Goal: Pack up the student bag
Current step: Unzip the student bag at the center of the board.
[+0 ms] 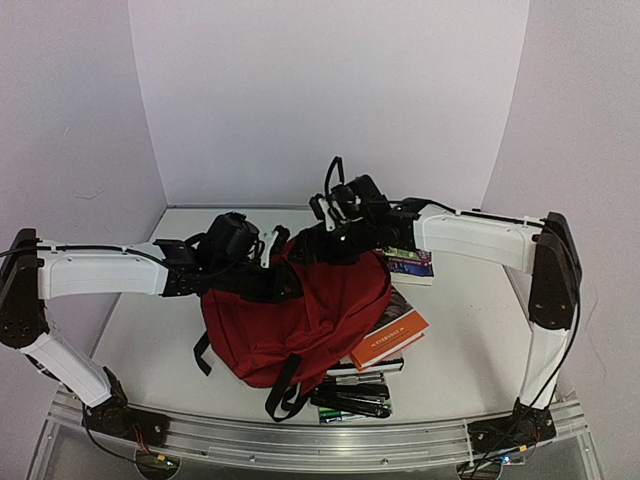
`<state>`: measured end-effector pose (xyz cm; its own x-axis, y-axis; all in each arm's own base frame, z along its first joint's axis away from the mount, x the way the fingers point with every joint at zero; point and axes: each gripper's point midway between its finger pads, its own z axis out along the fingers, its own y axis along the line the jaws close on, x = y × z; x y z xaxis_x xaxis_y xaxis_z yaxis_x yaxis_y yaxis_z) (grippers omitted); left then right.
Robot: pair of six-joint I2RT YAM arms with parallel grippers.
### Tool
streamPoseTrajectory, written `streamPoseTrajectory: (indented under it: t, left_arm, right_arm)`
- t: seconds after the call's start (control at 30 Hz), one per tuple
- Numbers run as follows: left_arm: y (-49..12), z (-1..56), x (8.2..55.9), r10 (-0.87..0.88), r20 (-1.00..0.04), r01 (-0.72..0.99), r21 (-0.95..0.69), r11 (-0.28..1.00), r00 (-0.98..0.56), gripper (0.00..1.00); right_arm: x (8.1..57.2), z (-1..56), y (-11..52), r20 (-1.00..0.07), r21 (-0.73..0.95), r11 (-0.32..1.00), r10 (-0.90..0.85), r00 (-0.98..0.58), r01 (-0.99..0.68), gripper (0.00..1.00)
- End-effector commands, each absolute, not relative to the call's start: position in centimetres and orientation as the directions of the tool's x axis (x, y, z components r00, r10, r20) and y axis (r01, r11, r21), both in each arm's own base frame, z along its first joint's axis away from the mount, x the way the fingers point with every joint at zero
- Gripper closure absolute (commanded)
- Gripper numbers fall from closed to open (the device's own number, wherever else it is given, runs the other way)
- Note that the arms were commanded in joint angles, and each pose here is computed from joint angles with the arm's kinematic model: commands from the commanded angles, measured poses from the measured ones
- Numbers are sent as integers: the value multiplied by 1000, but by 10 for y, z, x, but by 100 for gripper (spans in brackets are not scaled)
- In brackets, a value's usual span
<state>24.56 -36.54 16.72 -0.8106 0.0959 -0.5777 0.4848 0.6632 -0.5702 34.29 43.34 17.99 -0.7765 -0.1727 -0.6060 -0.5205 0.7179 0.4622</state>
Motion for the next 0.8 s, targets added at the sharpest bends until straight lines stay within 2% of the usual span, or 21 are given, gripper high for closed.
streamPoseTrajectory:
  t: [0.0, 0.2, 0.4, 0.53, 0.63, 0.7, 0.77]
  left_arm:
    - [-363, 186, 246, 41, -626, 504, -584, 637, -779, 100]
    - [-361, 180, 244, 40, -613, 490, -589, 643, -789, 100]
    - [-361, 179, 245, 35, -614, 487, -588, 646, -788, 100]
    - [-363, 178, 244, 52, -611, 495, -586, 641, -790, 100]
    - [-367, 175, 240, 87, -607, 517, -583, 627, -790, 100]
    - [-370, 174, 234, 123, -598, 537, -588, 605, -792, 100]
    - [-374, 174, 225, 161, -590, 560, -594, 578, -791, 100]
  right_arm:
    - [346, 177, 450, -600, 504, 682, -165, -783, -530, 24]
    - [340, 158, 462, -564, 535, 647, -205, -800, -542, 33]
    - [326, 150, 474, -533, 578, 588, -255, -807, -567, 37]
    - [324, 145, 476, -526, 581, 587, -259, -810, -565, 64]
    - [331, 151, 476, -541, 578, 601, -224, -811, -552, 88]
    - [338, 162, 478, -558, 585, 606, -183, -809, -540, 97]
    - [347, 173, 477, -579, 586, 621, -128, -806, -520, 100]
